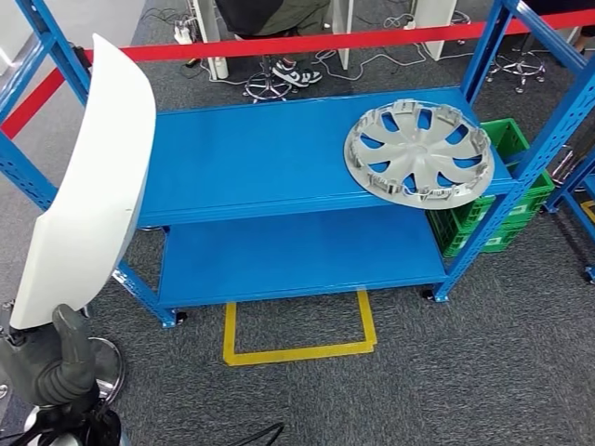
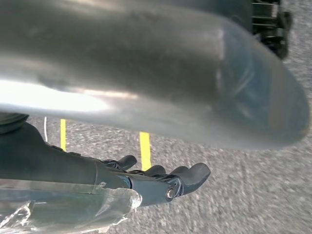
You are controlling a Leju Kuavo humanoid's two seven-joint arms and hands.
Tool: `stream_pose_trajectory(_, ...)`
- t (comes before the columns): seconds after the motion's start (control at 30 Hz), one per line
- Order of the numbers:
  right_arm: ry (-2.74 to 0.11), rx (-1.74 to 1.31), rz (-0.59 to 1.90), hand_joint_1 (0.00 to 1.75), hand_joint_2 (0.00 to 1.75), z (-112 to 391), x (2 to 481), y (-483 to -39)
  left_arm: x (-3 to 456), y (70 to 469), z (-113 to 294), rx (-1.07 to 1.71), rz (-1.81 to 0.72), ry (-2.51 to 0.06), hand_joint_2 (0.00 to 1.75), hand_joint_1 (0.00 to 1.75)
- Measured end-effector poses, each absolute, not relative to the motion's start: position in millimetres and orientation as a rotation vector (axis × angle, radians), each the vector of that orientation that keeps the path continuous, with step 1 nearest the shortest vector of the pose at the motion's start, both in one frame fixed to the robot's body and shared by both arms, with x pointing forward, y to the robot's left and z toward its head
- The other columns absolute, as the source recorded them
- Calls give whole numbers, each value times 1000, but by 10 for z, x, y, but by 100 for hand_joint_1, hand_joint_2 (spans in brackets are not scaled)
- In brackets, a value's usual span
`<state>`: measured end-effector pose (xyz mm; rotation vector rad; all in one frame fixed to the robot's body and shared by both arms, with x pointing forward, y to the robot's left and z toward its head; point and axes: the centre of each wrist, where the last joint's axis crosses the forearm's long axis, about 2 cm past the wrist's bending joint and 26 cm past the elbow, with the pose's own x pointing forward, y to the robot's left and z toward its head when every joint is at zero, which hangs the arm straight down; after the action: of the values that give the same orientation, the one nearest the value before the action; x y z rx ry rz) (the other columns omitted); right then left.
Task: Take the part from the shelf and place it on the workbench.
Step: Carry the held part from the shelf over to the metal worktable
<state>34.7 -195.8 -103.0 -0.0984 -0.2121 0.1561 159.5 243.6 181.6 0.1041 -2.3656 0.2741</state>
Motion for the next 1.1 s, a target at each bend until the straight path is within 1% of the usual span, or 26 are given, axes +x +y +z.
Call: stream_pose_trajectory(1.1,-216,-69,159,0,0,-1025,359,-1931,1584,2438,1806,65,260,-2365,175,175)
